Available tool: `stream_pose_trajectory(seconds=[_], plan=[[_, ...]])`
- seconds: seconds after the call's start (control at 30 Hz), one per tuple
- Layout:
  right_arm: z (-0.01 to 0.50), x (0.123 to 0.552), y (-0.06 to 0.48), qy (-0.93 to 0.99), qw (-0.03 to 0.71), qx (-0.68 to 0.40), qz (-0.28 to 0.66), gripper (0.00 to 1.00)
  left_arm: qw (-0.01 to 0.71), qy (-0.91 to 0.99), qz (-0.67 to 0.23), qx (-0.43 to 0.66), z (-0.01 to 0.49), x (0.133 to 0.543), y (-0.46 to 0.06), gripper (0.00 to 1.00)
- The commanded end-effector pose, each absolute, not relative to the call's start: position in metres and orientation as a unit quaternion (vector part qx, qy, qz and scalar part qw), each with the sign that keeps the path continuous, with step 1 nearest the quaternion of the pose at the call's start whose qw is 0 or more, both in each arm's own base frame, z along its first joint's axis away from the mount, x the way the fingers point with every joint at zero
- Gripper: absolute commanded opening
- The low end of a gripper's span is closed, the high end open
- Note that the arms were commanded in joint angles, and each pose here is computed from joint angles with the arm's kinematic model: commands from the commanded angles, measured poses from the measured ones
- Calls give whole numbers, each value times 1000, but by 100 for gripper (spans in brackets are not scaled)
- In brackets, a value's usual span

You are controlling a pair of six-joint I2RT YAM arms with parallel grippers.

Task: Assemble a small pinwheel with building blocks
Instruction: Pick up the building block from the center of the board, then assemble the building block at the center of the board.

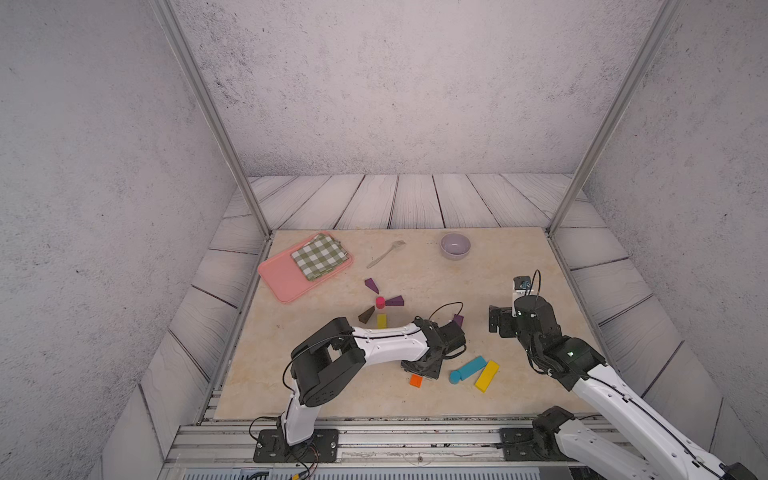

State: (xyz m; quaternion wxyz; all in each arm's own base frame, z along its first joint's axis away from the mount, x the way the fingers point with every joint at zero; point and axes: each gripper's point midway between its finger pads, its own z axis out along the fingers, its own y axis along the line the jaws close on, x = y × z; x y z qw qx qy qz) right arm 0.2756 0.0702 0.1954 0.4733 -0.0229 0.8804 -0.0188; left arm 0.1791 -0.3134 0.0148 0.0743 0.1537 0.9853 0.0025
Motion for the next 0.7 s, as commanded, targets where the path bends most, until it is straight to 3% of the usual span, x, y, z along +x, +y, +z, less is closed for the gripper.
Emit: stream_pose_trajectory(seconds=[0.0,0.23,0.67], plan=[[197,274,66,877,480,-14,-19,99,69,993,40,90,8,181,-271,15],[196,273,67,877,481,-14,-15,99,72,997,18,-13,8,190,-229,10],[197,273,66,874,485,-14,-16,99,61,997,41,-37,2,206,-213,10]])
